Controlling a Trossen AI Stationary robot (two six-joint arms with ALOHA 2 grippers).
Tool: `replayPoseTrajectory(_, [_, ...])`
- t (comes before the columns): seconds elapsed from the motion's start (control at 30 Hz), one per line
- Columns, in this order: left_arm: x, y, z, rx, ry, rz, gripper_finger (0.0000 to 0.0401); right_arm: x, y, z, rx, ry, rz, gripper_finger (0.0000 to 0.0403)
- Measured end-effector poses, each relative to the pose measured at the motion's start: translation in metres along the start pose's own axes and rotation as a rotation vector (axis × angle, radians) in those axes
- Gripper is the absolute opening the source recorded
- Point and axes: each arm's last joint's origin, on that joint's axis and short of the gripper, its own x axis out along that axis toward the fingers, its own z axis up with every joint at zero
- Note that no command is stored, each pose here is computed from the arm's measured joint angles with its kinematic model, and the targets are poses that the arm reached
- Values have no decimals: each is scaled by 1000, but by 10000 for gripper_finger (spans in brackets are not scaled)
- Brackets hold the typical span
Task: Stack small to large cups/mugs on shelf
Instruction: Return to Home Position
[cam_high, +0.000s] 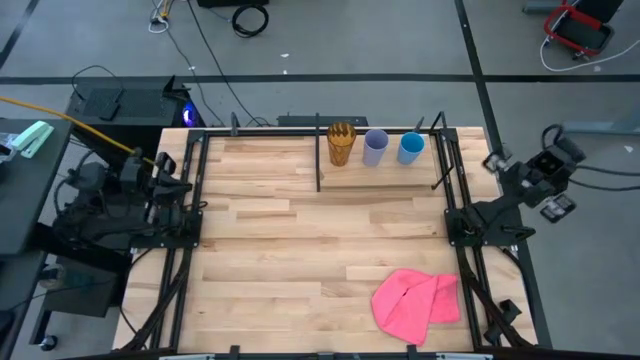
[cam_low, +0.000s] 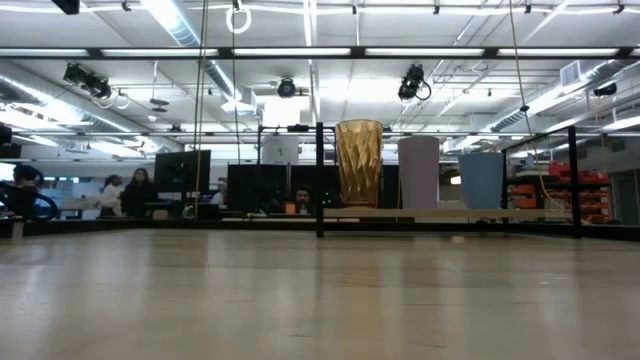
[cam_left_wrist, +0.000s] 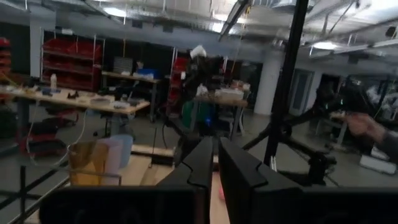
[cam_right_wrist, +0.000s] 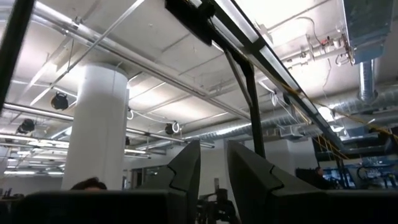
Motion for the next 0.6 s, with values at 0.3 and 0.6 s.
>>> replayPoseTrajectory(0.3, [41, 13, -62, -40, -2, -38, 25, 0, -15, -80, 64, 19, -5, 88])
replayPoseTrajectory(0.6, [60, 26, -126, -41, -1, -40, 36, -12, -25, -134, 144, 106, -81, 88])
